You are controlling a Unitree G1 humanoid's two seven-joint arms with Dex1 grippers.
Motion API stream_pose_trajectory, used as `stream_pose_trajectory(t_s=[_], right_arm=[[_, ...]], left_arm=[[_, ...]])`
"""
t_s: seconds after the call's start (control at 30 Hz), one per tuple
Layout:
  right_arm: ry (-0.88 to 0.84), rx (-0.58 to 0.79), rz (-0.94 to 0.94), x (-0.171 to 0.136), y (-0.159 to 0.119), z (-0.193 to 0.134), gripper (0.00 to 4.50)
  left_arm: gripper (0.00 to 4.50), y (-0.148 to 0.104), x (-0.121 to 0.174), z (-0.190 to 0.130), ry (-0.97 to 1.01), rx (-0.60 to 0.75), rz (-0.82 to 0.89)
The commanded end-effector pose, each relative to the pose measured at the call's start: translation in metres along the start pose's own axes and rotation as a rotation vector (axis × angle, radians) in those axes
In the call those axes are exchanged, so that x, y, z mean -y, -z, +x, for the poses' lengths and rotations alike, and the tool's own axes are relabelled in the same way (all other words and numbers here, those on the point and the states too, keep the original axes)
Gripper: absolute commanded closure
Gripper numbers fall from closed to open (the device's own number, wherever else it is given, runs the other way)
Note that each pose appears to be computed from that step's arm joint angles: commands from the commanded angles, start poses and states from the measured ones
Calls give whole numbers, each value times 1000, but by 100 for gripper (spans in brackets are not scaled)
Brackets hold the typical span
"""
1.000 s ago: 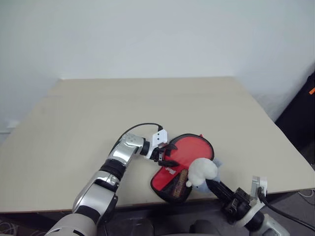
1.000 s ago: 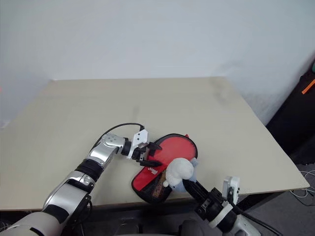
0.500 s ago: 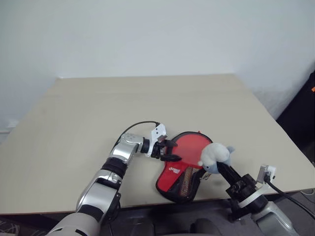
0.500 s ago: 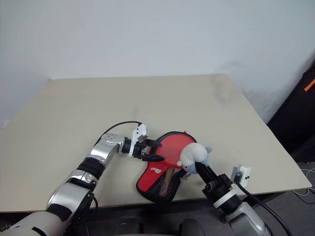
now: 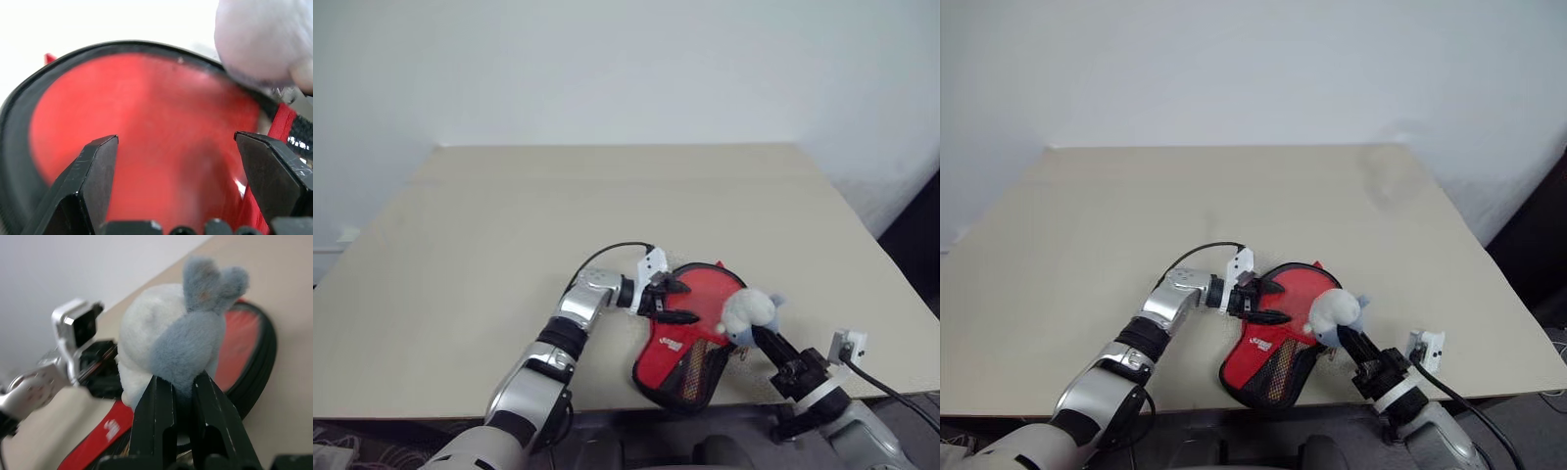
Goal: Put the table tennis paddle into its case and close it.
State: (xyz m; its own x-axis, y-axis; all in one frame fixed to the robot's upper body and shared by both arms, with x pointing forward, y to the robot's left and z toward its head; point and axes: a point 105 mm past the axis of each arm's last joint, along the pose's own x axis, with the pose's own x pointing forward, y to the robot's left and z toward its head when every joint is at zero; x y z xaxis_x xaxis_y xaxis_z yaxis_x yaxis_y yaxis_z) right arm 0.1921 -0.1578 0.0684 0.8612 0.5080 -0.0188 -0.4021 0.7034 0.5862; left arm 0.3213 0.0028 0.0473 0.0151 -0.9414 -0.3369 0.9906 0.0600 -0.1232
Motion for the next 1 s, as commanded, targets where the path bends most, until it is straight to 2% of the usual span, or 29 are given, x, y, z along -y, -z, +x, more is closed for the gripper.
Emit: stream_pose_trajectory(t_s=[0.03,0.43,0.87,1.0], right_arm=[[-81,34,-12,-20,-9,-8,449],[-138,-70,65,-53,22,-37,449],[-247,-270,178,-98,54,-43,449],[-236,-238,136,-94,45,-38,449]], left_arm=[[45,19,11,19,48,-120,21],[45,42,13,23,65,-260,67],[45,43,8,22,36,-262,41],[45,44,8,20,27,-260,27]])
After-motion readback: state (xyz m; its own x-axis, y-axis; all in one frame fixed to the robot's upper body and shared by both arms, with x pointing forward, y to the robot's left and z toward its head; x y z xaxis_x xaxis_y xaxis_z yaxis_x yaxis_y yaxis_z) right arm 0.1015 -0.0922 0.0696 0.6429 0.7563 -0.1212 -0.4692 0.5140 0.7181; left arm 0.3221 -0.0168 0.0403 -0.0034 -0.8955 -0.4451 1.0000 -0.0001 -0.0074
